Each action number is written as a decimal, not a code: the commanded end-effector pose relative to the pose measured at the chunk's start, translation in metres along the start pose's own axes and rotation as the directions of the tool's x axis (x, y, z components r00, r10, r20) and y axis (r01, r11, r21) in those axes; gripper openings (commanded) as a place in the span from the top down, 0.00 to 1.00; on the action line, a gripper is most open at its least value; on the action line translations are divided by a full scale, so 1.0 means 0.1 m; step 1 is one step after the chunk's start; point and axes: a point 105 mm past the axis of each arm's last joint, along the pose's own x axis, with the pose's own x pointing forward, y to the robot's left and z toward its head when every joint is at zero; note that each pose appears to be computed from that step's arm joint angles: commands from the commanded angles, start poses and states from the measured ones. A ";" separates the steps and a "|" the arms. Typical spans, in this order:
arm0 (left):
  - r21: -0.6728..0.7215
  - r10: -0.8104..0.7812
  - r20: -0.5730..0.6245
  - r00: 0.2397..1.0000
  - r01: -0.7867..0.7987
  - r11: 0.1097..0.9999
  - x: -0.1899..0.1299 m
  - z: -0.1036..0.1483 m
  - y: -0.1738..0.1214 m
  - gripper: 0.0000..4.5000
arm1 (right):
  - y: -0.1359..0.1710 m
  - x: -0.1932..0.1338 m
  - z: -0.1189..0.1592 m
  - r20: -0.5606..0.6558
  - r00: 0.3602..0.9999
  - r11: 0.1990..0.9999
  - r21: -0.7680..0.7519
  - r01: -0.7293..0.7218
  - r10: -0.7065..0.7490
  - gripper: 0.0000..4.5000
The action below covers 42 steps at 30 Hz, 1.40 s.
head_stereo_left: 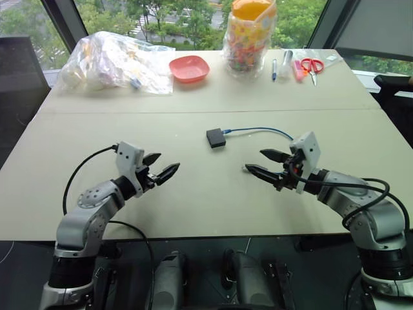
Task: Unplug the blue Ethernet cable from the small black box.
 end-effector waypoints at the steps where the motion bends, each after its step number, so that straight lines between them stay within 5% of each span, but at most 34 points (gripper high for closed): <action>1: 0.035 -0.011 0.053 0.999 0.009 0.999 -0.02 0.18 -0.01 0.13 | 0.01 -0.01 0.09 0.034 0.999 0.999 -0.033 -0.005 0.006 0.17; 15: 0.104 -0.032 0.022 0.999 0.029 0.994 0.03 0.23 0.12 0.13 | 0.00 0.02 0.07 0.048 0.999 0.999 -0.046 0.025 -0.023 0.17; 23: 0.160 -0.246 -0.048 0.968 0.251 0.955 -0.03 0.56 0.25 0.13 | -0.26 0.43 0.31 0.061 0.998 0.986 -0.167 -0.015 0.025 0.17; 31: 0.167 -0.413 -0.133 0.901 0.431 0.887 -0.14 0.76 0.08 0.13 | -0.70 0.98 0.33 -0.079 0.997 0.932 -0.363 -0.018 -0.012 0.17; 37: 0.157 -0.357 -0.091 0.930 0.367 0.917 -0.16 0.64 0.00 0.13 | -0.91 1.25 0.19 -0.217 0.962 0.886 -0.461 0.050 -0.167 0.17; 42: 0.129 -0.284 -0.053 0.957 0.289 0.949 -0.23 0.54 -0.03 0.13 | -0.75 1.46 0.03 -0.287 0.938 0.871 -0.491 0.031 -0.195 0.17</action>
